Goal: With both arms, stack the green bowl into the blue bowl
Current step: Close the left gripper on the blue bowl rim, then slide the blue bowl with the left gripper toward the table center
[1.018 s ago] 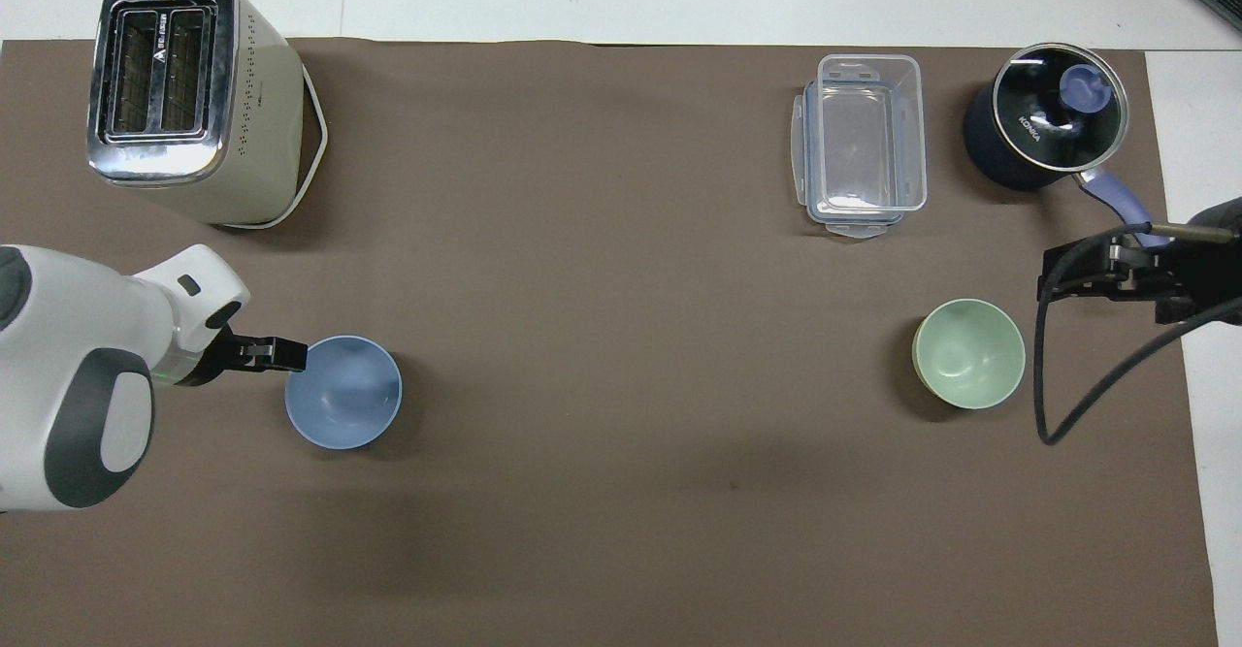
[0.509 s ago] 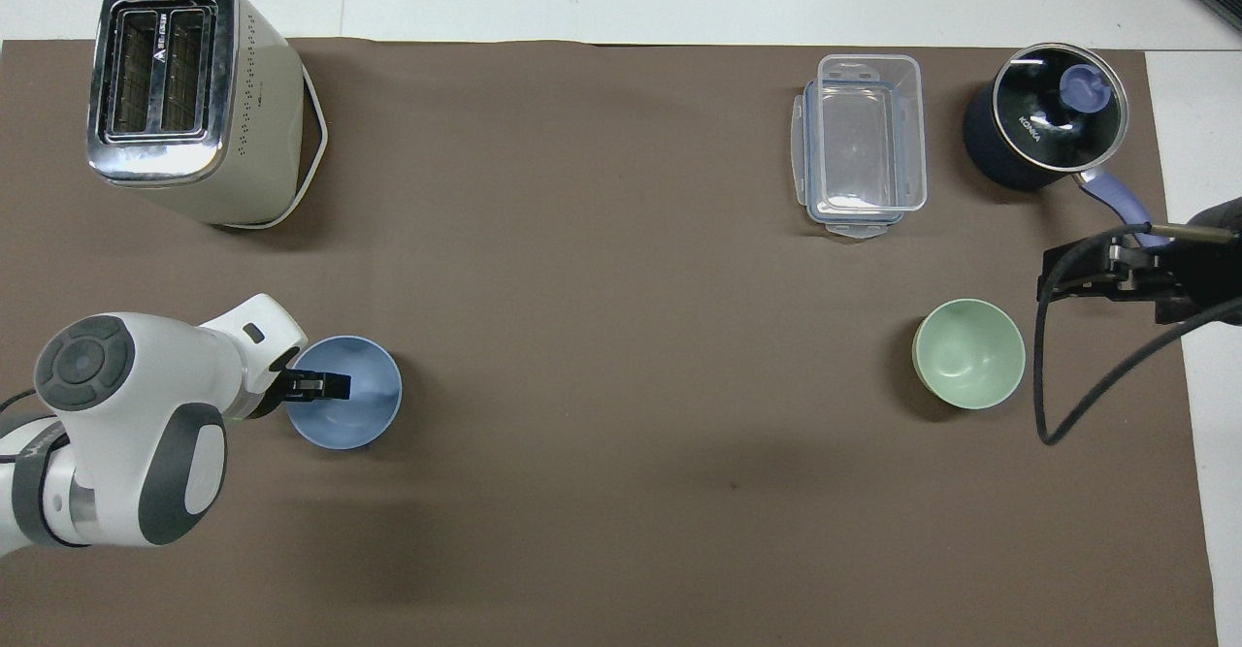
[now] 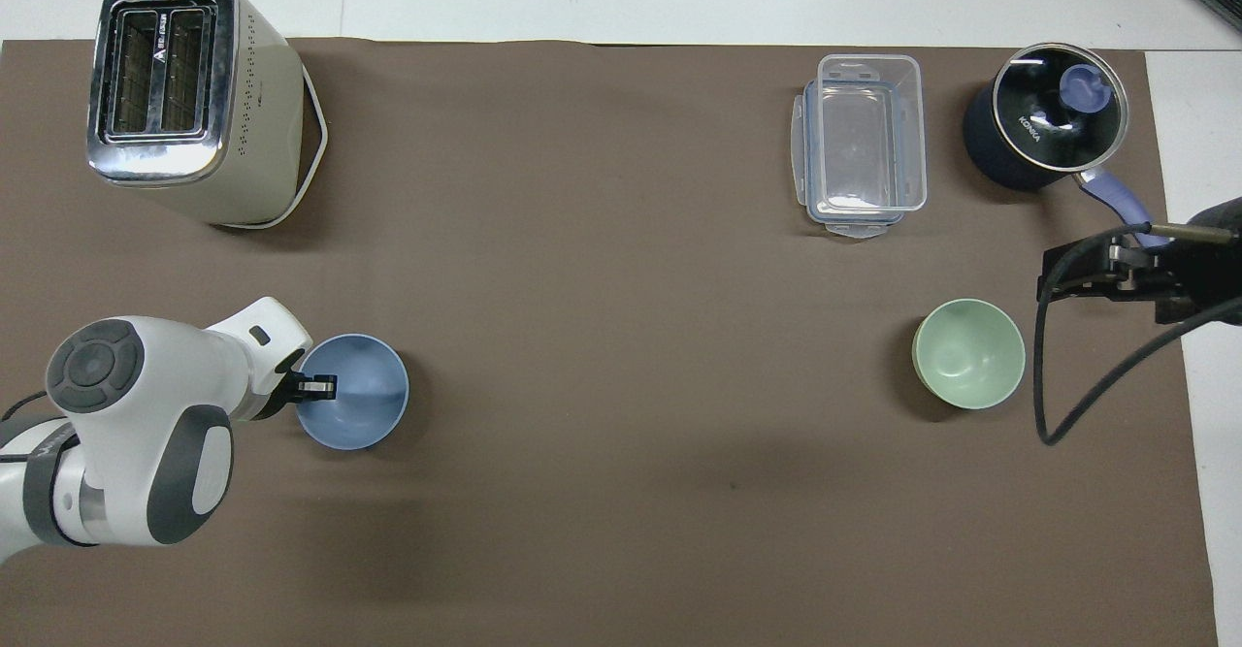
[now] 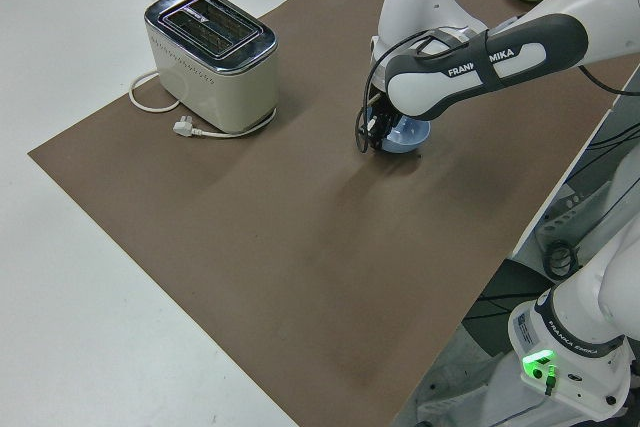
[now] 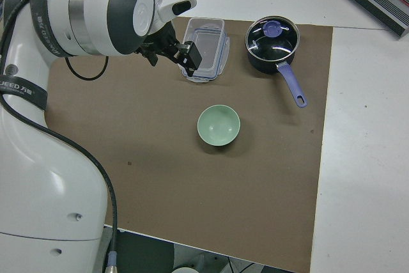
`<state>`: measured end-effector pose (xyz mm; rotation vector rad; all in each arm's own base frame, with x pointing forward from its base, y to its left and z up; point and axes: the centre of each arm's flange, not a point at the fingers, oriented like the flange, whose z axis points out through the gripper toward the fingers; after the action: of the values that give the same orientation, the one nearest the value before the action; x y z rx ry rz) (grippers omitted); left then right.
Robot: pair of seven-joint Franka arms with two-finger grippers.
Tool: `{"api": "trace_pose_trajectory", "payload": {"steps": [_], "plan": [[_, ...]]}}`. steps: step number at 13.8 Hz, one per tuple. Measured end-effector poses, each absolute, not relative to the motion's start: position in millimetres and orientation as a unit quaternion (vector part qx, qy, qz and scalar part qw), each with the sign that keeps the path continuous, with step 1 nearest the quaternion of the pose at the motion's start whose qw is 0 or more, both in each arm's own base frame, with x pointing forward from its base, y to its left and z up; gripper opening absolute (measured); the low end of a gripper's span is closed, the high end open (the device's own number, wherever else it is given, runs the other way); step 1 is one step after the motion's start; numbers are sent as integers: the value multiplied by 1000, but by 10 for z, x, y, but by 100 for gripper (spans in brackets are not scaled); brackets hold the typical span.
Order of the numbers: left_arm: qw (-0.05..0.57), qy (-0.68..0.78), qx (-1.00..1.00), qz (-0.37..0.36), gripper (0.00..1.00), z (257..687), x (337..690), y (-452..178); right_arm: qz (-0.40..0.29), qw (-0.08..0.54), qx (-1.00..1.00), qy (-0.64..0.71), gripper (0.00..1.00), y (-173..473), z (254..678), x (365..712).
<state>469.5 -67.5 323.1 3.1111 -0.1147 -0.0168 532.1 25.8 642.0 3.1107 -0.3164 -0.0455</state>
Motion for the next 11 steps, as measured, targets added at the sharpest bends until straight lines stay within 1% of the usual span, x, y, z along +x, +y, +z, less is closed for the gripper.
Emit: {"api": "trace_pose_trajectory", "payload": {"steps": [2,5,11], "plan": [[15,-36,999,3,7,3299,4728,-668,-15,7,995,-103,100,240,6420,5322],[16,-29,999,-4,7,3445,4819,-615,-15,7,994,-106,100,210,6420,5323],[17,-19,999,-26,7,4147,5119,-521,-15,7,994,-109,100,169,6420,5325]]}}
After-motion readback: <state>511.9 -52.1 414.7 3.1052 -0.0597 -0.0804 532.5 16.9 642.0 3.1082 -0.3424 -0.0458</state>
